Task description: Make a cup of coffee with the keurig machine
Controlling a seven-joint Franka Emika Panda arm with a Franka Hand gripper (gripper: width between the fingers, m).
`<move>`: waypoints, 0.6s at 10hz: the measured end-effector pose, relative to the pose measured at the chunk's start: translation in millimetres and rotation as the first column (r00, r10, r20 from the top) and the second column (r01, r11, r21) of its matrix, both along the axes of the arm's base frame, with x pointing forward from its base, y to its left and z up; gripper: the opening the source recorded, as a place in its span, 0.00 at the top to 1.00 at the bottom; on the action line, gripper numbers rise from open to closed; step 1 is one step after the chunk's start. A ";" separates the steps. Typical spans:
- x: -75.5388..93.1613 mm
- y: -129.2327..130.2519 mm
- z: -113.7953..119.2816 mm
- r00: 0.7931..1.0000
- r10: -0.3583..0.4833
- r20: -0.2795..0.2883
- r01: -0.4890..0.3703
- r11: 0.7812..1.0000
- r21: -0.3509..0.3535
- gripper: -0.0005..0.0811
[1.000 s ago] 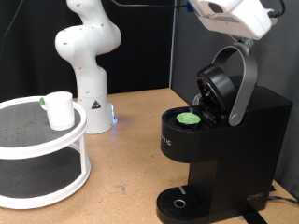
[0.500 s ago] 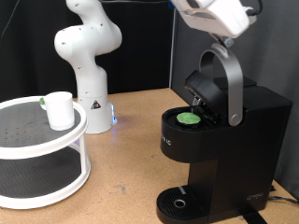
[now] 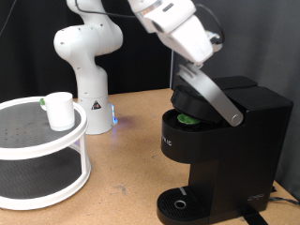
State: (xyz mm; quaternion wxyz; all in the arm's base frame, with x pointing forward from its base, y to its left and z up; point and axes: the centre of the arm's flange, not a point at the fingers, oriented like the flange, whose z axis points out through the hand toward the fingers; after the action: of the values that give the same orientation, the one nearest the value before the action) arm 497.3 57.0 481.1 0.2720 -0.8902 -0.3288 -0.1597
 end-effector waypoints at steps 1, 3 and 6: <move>-0.9 -8.7 -5.8 1.000 -0.001 -0.001 0.001 1.000 -0.001 0.99; -2.8 -20.9 -13.9 1.000 0.001 0.001 -0.001 1.000 -0.002 0.99; -5.7 -32.7 -22.5 1.000 0.004 0.002 -0.004 1.000 -0.002 0.99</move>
State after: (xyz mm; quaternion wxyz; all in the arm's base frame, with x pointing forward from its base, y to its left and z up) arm 491.7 24.3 458.6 0.2712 -0.8897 -0.3310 -0.1594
